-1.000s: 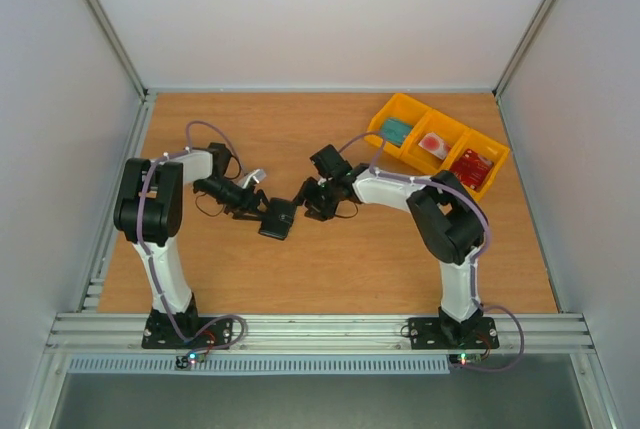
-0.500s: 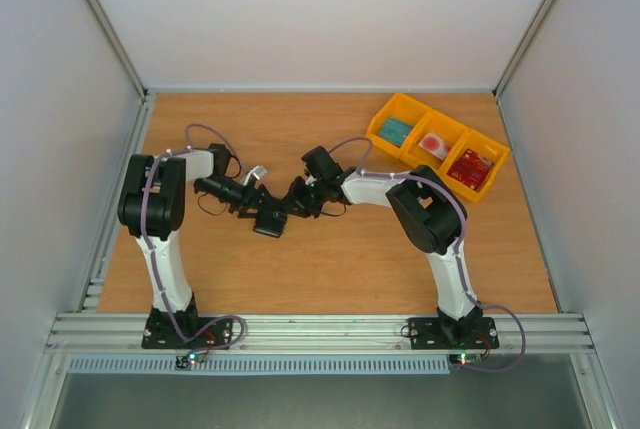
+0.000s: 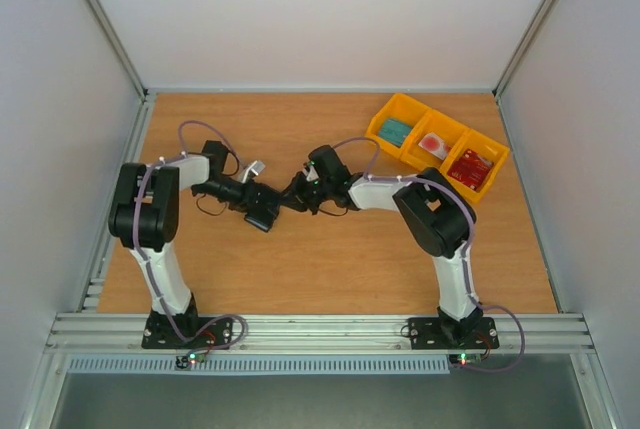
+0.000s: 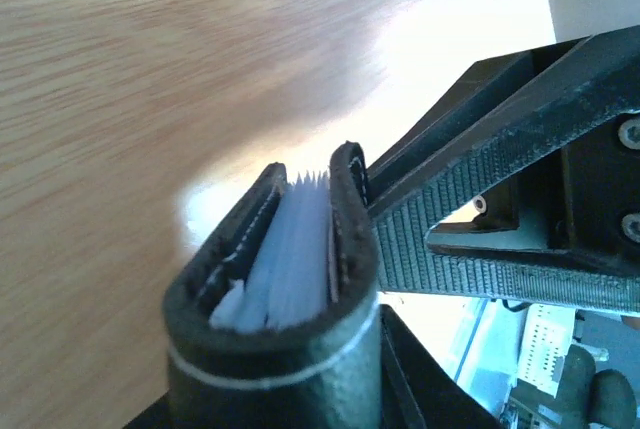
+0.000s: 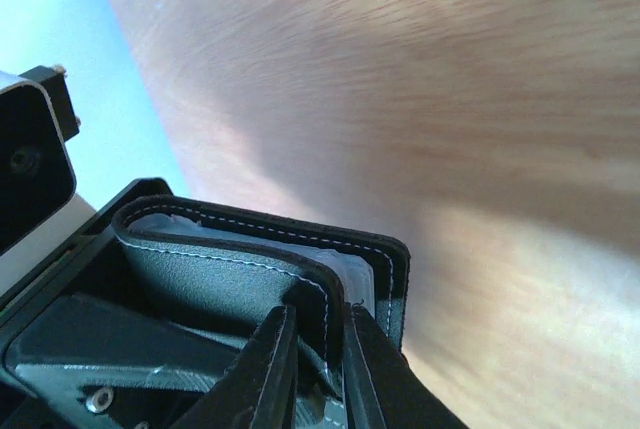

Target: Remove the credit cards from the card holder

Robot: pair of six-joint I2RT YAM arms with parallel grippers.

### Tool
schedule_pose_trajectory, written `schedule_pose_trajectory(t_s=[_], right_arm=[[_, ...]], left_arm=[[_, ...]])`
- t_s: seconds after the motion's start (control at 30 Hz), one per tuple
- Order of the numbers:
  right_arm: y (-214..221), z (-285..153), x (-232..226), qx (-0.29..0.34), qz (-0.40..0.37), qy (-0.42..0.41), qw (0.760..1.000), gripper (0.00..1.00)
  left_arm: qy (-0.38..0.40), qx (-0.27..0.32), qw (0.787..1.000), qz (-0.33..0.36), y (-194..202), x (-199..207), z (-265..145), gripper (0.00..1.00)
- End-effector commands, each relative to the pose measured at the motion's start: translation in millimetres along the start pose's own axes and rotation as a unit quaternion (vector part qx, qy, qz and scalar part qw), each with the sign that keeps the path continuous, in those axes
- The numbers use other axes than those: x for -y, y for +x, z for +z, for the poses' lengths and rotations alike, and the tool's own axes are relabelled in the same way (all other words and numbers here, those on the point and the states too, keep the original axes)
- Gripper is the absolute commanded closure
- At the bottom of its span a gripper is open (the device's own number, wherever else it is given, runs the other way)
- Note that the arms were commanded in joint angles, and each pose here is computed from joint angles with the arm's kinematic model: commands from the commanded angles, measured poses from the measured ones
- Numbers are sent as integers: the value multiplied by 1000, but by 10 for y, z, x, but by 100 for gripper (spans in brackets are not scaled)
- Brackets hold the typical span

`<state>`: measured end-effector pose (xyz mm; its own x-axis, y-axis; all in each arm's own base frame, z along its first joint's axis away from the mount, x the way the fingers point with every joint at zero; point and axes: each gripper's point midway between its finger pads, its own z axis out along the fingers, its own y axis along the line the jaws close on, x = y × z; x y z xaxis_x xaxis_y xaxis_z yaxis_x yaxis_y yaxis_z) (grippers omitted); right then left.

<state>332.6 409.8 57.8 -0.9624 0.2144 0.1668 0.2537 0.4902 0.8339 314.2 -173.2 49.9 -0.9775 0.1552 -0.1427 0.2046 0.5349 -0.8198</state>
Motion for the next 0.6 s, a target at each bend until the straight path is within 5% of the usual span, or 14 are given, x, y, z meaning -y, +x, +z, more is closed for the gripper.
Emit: schedule_pose_trajectory(t_s=[0.0,0.07,0.27,0.4,0.5,0.57], right_arm=[[-49,-249,-103,26,-27,-1,999,85],[-40,-329,-179,25,-51,0,998,80],[-37,-1024,-606,77,-218,4,973,59],[39,-1752,-1064,158,-390,74,904,46],[262,-2251,-1543,209,-479,39,852,38],[458,-2503,-1824,233,-525,-3,819,22]], left_arm=[[43,38,996,63,-117,416,-233,83],[24,48,996,74,-160,431,-286,97],[-1,53,995,83,-388,801,-628,99],[4,80,989,128,-710,1564,-1133,100],[-12,121,972,202,-781,2222,-1534,100],[-19,150,958,244,-715,2521,-1721,100]])
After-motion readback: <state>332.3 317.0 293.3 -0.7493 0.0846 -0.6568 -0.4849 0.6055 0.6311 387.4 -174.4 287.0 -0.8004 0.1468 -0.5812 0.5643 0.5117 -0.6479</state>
